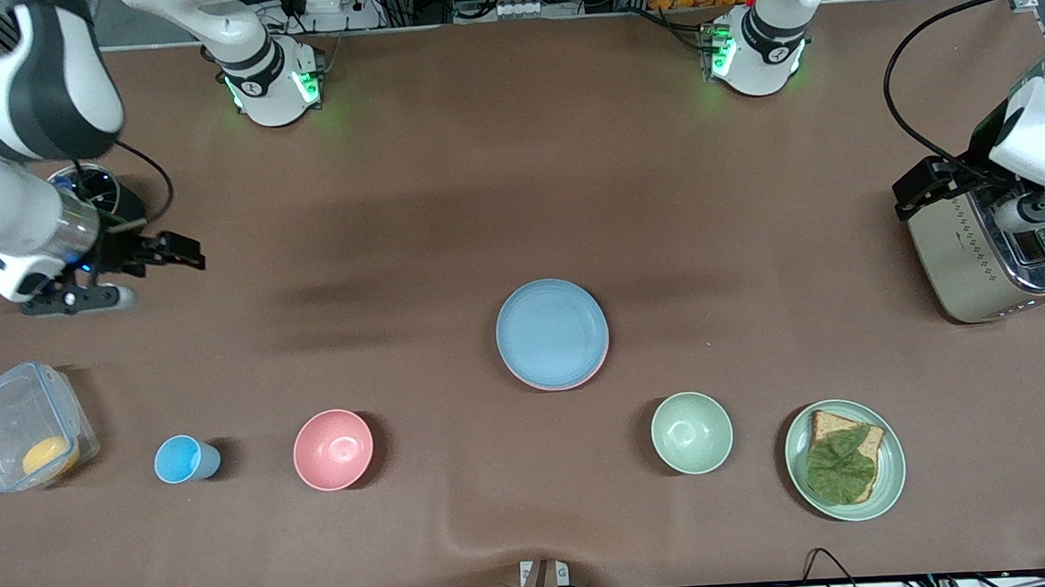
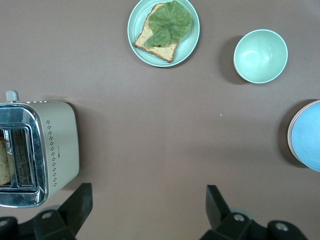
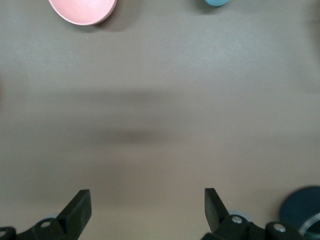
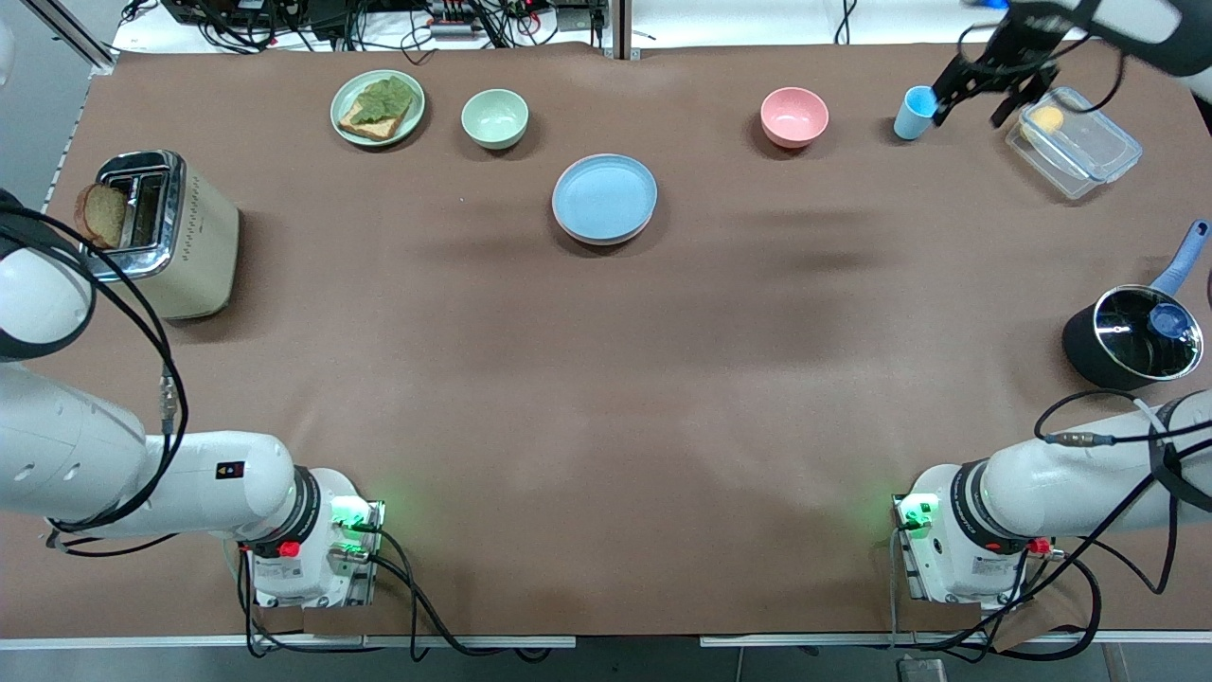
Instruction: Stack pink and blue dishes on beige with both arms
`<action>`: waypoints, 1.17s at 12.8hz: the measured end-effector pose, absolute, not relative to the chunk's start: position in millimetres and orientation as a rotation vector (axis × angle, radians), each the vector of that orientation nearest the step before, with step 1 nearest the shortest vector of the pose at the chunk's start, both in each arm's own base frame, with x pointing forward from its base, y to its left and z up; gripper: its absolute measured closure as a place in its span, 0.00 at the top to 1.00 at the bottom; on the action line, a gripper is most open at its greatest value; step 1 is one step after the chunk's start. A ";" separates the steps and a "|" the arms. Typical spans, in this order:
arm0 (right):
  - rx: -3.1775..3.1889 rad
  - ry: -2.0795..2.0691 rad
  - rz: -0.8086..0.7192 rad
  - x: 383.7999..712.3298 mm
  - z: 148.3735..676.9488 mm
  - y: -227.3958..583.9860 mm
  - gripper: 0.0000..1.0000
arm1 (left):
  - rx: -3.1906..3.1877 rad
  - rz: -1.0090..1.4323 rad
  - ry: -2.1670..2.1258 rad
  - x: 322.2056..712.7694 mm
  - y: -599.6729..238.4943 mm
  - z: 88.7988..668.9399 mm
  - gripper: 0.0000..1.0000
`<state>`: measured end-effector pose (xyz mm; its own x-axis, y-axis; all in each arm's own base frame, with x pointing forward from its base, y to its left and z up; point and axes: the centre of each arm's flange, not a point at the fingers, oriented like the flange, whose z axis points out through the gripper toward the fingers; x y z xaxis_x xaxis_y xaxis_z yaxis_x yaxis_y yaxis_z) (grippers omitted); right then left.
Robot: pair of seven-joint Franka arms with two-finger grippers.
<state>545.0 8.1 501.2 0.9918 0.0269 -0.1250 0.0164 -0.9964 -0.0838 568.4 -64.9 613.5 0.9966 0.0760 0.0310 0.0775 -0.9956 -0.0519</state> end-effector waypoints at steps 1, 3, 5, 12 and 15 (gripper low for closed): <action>-3.054 -0.030 0.174 546.1 527.6 4.3 1.00 | -3.086 -0.045 -0.119 568.4 -64.9 613.5 1.00; -3.054 -0.020 0.146 546.6 566.6 -2.4 1.00 | -3.086 -0.045 -0.119 568.4 -65.0 613.5 1.00; -3.054 -0.011 0.143 544.5 587.2 -7.6 1.00 | -3.086 -0.044 -0.118 568.3 -65.3 613.4 1.00; -3.080 -0.053 0.113 544.0 606.2 4.7 1.00 | -3.087 -0.050 -0.110 567.9 -68.4 615.1 1.00; -3.090 -0.052 0.094 544.3 613.4 3.1 1.00 | -3.120 -0.062 -0.115 567.3 -70.9 621.5 1.00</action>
<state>544.3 3.1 613.4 0.9976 0.0350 -0.0598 0.0320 -0.9982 -0.0505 567.3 -70.9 621.5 0.9965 0.0732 0.0407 0.0739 -0.9971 -0.0170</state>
